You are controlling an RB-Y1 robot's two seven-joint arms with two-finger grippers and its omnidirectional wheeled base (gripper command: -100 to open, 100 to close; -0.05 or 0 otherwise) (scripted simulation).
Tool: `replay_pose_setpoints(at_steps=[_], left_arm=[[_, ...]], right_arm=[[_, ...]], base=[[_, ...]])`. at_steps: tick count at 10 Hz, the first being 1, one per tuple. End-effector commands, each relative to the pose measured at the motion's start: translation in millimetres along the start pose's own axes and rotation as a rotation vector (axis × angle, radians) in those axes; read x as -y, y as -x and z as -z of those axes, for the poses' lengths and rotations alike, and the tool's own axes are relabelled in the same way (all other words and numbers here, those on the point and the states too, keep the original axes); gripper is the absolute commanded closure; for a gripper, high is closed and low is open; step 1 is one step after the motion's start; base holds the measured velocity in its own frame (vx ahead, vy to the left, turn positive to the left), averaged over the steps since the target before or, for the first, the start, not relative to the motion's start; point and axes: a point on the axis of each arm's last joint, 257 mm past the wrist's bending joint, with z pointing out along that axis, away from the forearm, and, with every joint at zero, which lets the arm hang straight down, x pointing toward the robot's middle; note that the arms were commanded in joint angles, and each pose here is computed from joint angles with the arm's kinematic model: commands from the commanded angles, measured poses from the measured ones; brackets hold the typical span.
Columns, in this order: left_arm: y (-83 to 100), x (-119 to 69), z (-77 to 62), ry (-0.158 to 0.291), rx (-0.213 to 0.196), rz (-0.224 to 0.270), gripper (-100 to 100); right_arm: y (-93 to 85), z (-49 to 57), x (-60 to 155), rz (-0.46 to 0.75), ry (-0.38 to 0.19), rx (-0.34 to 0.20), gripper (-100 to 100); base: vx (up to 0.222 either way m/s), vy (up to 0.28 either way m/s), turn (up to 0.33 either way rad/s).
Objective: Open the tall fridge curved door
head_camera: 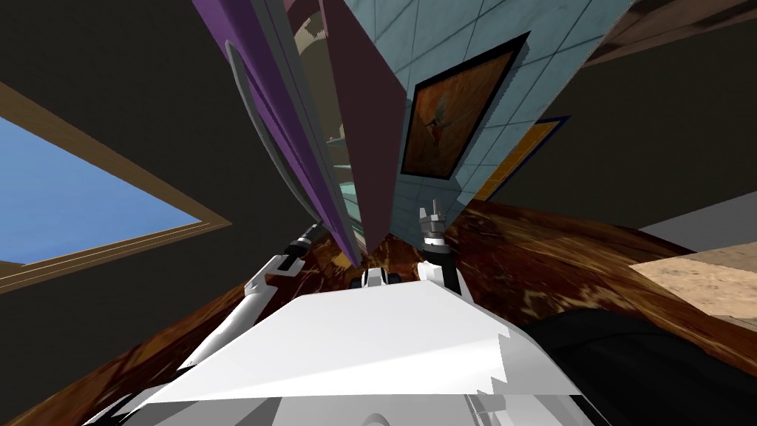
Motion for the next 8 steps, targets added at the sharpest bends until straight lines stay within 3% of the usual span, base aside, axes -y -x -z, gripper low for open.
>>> replay_pose_setpoints(at_steps=[1, 2, 4, 8], left_arm=[[4.6, 19.3, 1.1, -0.06, -0.015, -0.002, 100], [4.6, 19.3, 1.1, -0.06, -0.015, -0.002, 100], [-6.7, 35.2, 7.3, -0.109, -0.055, 0.006, 100], [-18.9, 50.8, 14.8, -0.156, -0.098, 0.018, 100]], right_arm=[[0.0, 0.0, 0.0, 0.0, 0.0, 0.0, 0], [0.0, 0.0, 0.0, 0.0, 0.0, 0.0, 0], [0.0, 0.0, 0.0, 0.0, 0.0, 0.0, 0], [0.0, 0.0, 0.0, 0.0, 0.0, 0.0, 0]], base=[[-0.114, 0.398, -0.091], [-0.115, 0.267, -0.039], [-0.125, 0.304, -0.054], [-0.077, 0.325, -0.049]])
